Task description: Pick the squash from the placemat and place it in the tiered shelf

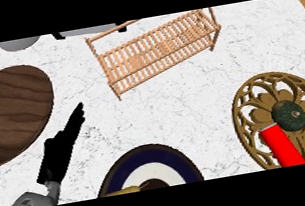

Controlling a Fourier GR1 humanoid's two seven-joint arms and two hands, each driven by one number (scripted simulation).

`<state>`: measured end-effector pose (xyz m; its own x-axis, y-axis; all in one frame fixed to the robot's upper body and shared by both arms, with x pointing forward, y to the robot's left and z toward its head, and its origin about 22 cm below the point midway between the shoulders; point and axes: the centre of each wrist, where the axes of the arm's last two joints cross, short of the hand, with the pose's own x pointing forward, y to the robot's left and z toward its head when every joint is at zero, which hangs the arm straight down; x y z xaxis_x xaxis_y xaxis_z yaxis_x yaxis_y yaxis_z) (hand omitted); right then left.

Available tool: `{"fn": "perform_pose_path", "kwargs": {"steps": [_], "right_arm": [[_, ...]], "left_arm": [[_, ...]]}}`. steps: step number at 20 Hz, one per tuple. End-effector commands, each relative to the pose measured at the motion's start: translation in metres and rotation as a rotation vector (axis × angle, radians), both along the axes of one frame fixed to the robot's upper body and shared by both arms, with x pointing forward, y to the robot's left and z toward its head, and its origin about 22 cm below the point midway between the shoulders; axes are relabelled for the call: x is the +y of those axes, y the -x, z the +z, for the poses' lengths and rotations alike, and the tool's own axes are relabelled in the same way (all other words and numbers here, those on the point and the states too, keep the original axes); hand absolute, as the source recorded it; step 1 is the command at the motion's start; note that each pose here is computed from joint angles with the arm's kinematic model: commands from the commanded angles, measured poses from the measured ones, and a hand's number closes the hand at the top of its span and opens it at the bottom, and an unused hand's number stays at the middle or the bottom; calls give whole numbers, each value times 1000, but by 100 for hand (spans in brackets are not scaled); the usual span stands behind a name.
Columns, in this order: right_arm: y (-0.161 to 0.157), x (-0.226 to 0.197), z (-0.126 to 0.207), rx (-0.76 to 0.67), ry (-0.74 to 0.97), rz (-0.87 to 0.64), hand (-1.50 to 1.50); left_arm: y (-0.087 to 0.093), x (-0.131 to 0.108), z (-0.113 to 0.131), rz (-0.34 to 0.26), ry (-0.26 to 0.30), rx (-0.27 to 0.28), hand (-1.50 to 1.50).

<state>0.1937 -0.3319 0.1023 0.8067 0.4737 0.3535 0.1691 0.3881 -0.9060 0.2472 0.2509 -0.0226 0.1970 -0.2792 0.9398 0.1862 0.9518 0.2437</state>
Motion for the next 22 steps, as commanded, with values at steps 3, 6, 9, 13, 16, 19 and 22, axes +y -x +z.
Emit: {"fn": "perform_pose_path", "kwargs": {"steps": [3, 6, 9, 13, 16, 19, 22], "right_arm": [[-44, 49, 9, 169, -58, -83, -150], [-66, 53, -8, 208, -106, -123, -150], [-79, 52, -29, 266, -106, -154, -150], [-89, 73, -25, 259, -119, -139, -150], [-97, 67, -29, 282, -69, -174, -150], [-100, 65, -39, 323, -35, -205, -150], [-105, 70, -52, 344, -12, -204, -150]], "left_arm": [[-12, 0, 2, -2, -7, 0, 0], [-3, 4, -7, 2, -22, 3, 0], [-1, 5, -4, -9, -7, 23, 0], [2, 16, -11, 28, -3, 14, 0], [-1, 25, -8, 44, -8, -5, 0], [1, 13, 1, 31, 19, -1, 0], [12, 0, -17, 43, 13, 17, 0]]}}
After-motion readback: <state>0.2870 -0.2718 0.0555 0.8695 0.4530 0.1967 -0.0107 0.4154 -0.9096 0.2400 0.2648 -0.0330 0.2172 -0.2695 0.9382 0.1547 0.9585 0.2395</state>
